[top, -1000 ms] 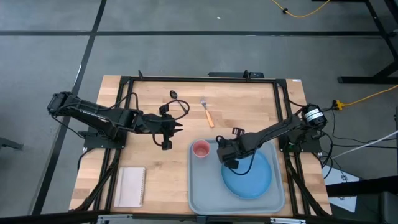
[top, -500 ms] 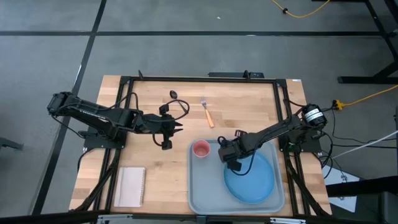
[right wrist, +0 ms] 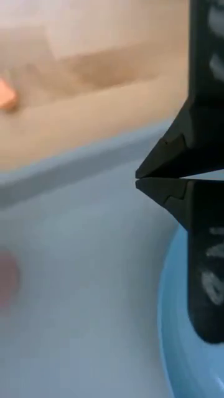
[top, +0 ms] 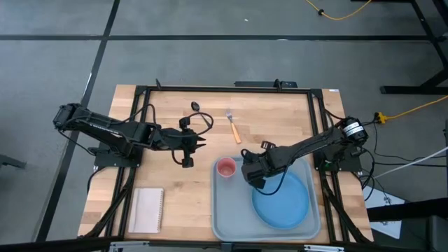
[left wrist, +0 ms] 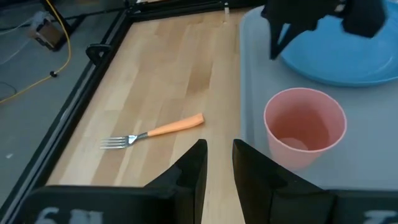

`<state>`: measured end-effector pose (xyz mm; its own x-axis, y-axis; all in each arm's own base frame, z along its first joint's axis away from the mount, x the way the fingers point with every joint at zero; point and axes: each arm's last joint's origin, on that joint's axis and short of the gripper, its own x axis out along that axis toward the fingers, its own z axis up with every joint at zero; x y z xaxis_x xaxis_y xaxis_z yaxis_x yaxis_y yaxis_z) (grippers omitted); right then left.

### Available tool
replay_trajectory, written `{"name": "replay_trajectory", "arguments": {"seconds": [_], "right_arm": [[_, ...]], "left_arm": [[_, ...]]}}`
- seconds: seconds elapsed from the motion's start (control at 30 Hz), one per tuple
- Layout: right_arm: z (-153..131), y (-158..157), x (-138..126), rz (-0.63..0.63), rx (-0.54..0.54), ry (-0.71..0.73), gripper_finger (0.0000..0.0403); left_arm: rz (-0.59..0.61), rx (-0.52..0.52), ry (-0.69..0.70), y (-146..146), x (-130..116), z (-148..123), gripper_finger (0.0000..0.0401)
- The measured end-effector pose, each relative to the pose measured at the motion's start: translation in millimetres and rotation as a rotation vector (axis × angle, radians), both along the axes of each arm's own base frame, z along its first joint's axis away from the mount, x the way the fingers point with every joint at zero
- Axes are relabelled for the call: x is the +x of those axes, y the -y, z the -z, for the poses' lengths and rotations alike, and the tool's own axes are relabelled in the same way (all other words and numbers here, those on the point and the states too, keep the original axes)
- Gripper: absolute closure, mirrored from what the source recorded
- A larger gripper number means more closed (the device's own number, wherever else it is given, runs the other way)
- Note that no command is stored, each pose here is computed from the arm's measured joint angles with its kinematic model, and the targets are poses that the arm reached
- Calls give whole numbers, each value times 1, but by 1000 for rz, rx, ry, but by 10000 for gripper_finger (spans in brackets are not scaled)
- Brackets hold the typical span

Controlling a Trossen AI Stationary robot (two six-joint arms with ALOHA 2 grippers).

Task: Pick and place plate/cup/fork/spoon on tray
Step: Put the black spoon on the gray tray to the bottom of the pink cup

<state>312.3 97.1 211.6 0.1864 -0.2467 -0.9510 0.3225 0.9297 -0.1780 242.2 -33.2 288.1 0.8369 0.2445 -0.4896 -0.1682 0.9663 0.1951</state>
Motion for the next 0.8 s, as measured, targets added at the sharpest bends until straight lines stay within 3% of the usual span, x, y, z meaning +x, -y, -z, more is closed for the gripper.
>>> {"name": "replay_trajectory", "arguments": {"seconds": [0.23, 0.43, 0.57, 0.67, 0.8], "right_arm": [[-6, -13, 2, -23, 247, -31, 398], [-7, -22, -3, -192, 226, -50, 398], [-10, -14, -21, -212, 159, -49, 398], [-9, -7, -42, -168, 149, 18, 398], [3, -1, -77, -169, 227, 203, 398]], "left_arm": [[-1, 0, 0, 0, 0, 0, 332], [-1, 0, 0, 0, 0, 0, 332], [0, 0, -1, 0, 0, 0, 332], [0, 0, -4, 0, 0, 0, 332], [0, 0, -4, 0, 0, 0, 332]]}}
